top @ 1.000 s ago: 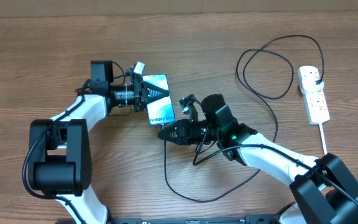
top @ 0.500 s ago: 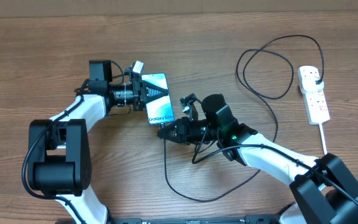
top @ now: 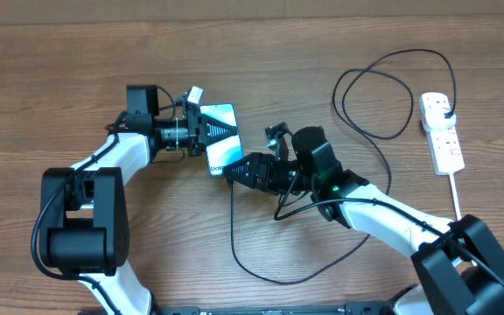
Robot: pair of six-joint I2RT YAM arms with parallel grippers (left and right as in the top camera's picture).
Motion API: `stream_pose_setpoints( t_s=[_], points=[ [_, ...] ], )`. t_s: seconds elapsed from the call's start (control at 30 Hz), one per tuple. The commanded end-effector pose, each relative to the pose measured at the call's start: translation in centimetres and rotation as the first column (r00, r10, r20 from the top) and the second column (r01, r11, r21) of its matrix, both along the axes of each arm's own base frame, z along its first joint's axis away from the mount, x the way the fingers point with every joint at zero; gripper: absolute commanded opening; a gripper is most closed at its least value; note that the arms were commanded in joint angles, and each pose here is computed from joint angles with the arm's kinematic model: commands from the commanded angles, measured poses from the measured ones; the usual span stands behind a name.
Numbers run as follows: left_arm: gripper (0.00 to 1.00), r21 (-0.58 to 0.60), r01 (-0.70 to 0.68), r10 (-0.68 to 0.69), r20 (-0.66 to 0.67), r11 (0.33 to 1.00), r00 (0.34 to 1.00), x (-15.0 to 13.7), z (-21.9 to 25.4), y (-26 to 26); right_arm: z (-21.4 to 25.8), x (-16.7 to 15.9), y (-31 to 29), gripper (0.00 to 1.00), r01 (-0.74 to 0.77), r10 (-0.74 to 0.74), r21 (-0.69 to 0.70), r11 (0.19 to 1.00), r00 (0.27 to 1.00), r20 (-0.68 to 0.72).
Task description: Plug charger to phone and switch on socket
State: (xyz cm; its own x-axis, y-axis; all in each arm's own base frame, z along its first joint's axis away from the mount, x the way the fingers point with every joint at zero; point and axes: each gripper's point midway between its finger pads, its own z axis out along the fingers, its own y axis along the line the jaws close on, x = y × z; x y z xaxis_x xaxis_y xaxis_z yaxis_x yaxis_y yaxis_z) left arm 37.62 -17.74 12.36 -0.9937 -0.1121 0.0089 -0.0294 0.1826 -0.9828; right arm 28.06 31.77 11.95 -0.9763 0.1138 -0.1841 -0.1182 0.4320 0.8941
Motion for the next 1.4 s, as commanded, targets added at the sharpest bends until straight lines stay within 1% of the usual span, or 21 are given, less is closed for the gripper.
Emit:
stream_pose_setpoints(
  t_s=[0.0,0.07,0.17,0.27,0.33,0.43,0.53,0.63,0.8,0.93,1.0,1.07,1.17,1.27,1.37],
  points=[
    [0.04,-0.036,0.038,-0.036,0.04,0.999,0.999,-0.6,1.5,-0.4,0.4,1.0,-1.0,0.76,0.032,-0.031,-0.02,0.999,0.999,0.024],
    [0.04,-0.037,0.038,-0.036,0.041,0.999,0.999,-0.6,1.5,-0.4,0.3,1.2,-1.8,0.77,0.032,-0.032,-0.013,0.999,0.999,-0.004],
    [0.04,-0.056,0.053,-0.05,0.049,0.997,0.998,-0.8,1.9,-0.4,1.7,1.4,-2.5,0.78,-0.014,0.015,0.062,0.998,1.0,-0.006],
    [0.04,-0.109,0.107,-0.095,0.11,0.988,0.989,-1.3,3.2,-0.7,3.7,1.3,-3.0,0.79,-0.089,0.085,0.153,0.984,0.996,0.033],
    [0.04,-0.137,0.143,-0.122,0.15,0.98,0.981,-1.6,4.0,-0.8,4.5,1.3,-3.4,0.79,-0.115,0.107,0.184,0.976,0.993,0.05],
    [0.04,-0.161,0.179,-0.151,0.172,0.971,0.973,-1.9,4.7,-1.1,4.6,1.4,-3.6,0.78,-0.116,0.109,0.189,0.975,0.993,0.049],
    [0.04,-0.166,0.195,-0.167,0.17,0.967,0.971,-2.1,4.9,-1.6,4.6,1.1,-3.4,0.75,-0.127,0.119,0.189,0.974,0.991,0.054],
    [0.04,-0.166,0.207,-0.18,0.167,0.964,0.969,-2.4,4.9,-2.0,4.7,0.6,-2.9,0.71,-0.167,0.151,0.184,0.969,0.984,0.1],
    [0.04,-0.169,0.232,-0.203,0.171,0.958,0.964,-2.7,5.1,-2.8,5.0,0.4,-2.5,0.7,-0.193,0.166,0.183,0.964,0.975,0.148],
    [0.04,-0.175,0.246,-0.223,0.139,0.953,0.965,-3.0,5.3,-3.4,5.8,0.5,-2.3,0.65,-0.205,0.168,0.199,0.958,0.968,0.188],
    [0.04,-0.175,0.253,-0.23,0.14,0.952,0.963,-3.1,5.4,-3.7,6.2,0.4,-2.1,0.59,-0.214,0.173,0.21,0.954,0.965,0.196],
    [0.04,-0.173,0.265,-0.241,0.15,0.948,0.959,-3.3,5.4,-4.1,6.6,0.2,-1.8,0.49,-0.227,0.181,0.219,0.949,0.961,0.209],
    [0.04,-0.173,0.275,-0.251,0.149,0.946,0.956,-3.4,5.5,-4.4,6.7,0.1,-1.6,0.48,-0.232,0.185,0.22,0.948,0.959,0.215],
    [0.04,-0.171,0.281,-0.253,0.166,0.944,0.953,-3.4,5.6,-4.5,6.7,0.1,-1.6,0.41,-0.232,0.185,0.22,0.948,0.959,0.215],
    [0.04,-0.171,0.281,-0.253,0.166,0.944,0.953,-3.4,5.6,-4.5,6.7,-0.1,-1.4,0.37,-0.235,0.19,0.222,0.946,0.96,0.207]
  ],
)
